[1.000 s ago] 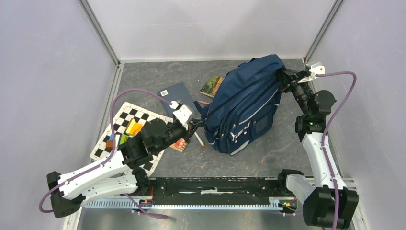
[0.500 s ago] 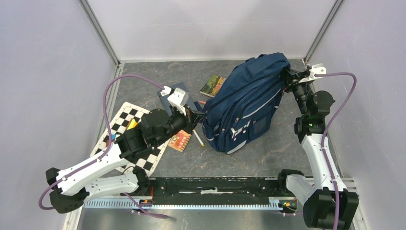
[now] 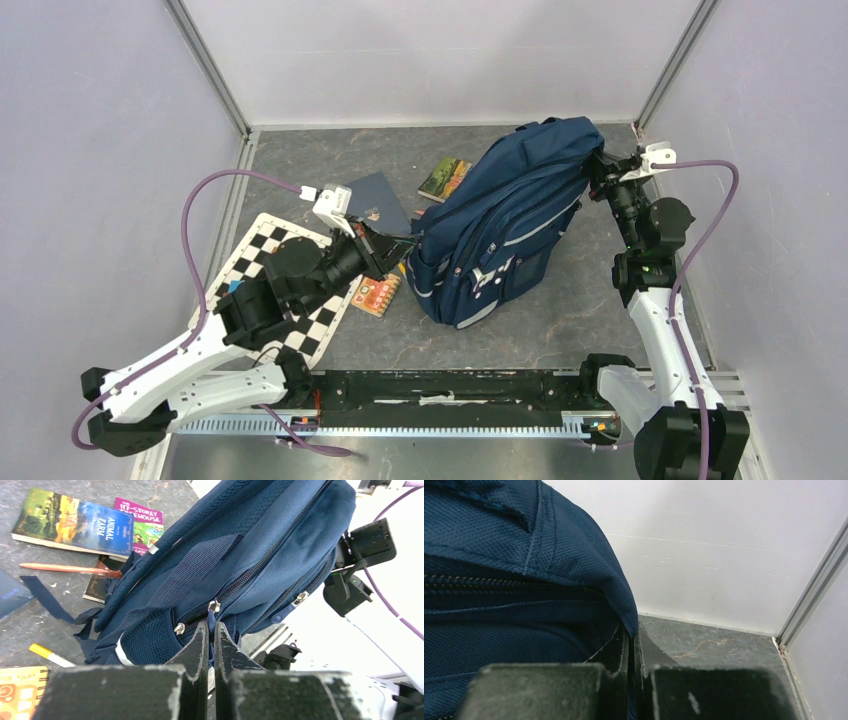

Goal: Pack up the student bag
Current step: Unzip the student bag at the center of the board.

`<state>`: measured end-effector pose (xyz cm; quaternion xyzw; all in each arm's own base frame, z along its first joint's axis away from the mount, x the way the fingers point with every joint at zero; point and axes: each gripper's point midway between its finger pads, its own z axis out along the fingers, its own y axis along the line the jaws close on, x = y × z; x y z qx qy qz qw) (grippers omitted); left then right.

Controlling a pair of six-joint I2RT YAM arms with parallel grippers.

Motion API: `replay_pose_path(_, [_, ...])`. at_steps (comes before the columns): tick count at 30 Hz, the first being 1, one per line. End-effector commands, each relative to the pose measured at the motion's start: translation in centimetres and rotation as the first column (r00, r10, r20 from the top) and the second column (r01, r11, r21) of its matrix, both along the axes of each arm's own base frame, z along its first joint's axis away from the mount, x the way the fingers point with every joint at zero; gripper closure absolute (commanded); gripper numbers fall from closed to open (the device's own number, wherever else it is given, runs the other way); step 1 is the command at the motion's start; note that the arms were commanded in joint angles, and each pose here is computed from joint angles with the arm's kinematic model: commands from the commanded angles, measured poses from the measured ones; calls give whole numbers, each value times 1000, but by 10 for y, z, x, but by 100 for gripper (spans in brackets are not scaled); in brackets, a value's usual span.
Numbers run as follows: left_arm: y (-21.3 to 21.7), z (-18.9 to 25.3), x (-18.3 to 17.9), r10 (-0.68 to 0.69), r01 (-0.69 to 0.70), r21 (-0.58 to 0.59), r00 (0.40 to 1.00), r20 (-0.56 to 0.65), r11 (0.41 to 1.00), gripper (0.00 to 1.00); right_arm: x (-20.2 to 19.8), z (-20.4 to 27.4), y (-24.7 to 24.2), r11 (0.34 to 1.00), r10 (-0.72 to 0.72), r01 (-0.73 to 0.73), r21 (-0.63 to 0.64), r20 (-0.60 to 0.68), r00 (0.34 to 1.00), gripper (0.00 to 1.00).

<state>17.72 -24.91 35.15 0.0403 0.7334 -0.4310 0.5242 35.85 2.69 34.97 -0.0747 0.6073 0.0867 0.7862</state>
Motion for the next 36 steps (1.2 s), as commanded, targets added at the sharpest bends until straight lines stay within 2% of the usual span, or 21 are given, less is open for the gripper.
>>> replay_pose_path(1, [10, 50, -11, -5, 9, -216, 1000, 18, 976, 98, 5, -16, -31, 988, -156, 155, -17, -46, 987, 100])
replay_pose_path(6, [1, 56, -14, -40, 40, -253, 999, 4, 967, 98, -5, -11, -24, 991, -132, 132, -35, 2, 991, 100])
replay_pose_path(13, [-17, 76, -11, -79, 81, -308, 997, 19, 948, 98, -33, 12, -25, 977, -181, 194, -87, 135, 974, 100])
replay_pose_path(19, [-39, 86, -8, -129, 125, -369, 992, 16, 921, 98, -34, 4, -28, 963, -223, 237, -128, 110, 969, 100])
replay_pose_path(22, [-40, 63, -1, -96, 85, -334, 995, -17, 939, 98, -32, 0, -30, 966, -234, 240, -100, 63, 970, 99])
replay_pose_path(23, [-36, 52, 4, -66, 53, -318, 997, -32, 947, 98, -32, -1, -30, 967, -238, 240, -85, 38, 971, 91])
replay_pose_path(26, [-12, 13, 15, 52, -66, -242, 997, -65, 968, 98, -33, -6, -28, 974, -225, 224, -32, -43, 973, 50])
replay_pose_path(28, [1, -4, 16, 94, -103, -196, 994, -54, 975, 98, -36, -14, -27, 975, -220, 223, 19, -107, 970, 26])
replay_pose_path(30, [6, -17, 13, 89, -92, -162, 996, -25, 983, 98, -41, -24, -25, 972, -204, 221, 82, -177, 963, 12])
replay_pose_path(33, [3, -30, 5, 23, -20, -88, 999, 31, 996, 98, -49, -36, -16, 960, -148, 203, 192, -266, 953, 2])
replay_pose_path(36, [2, -39, 0, -9, 11, -45, 999, 43, 999, 98, -61, -49, 8, 949, -9, 112, 294, -330, 944, 2])
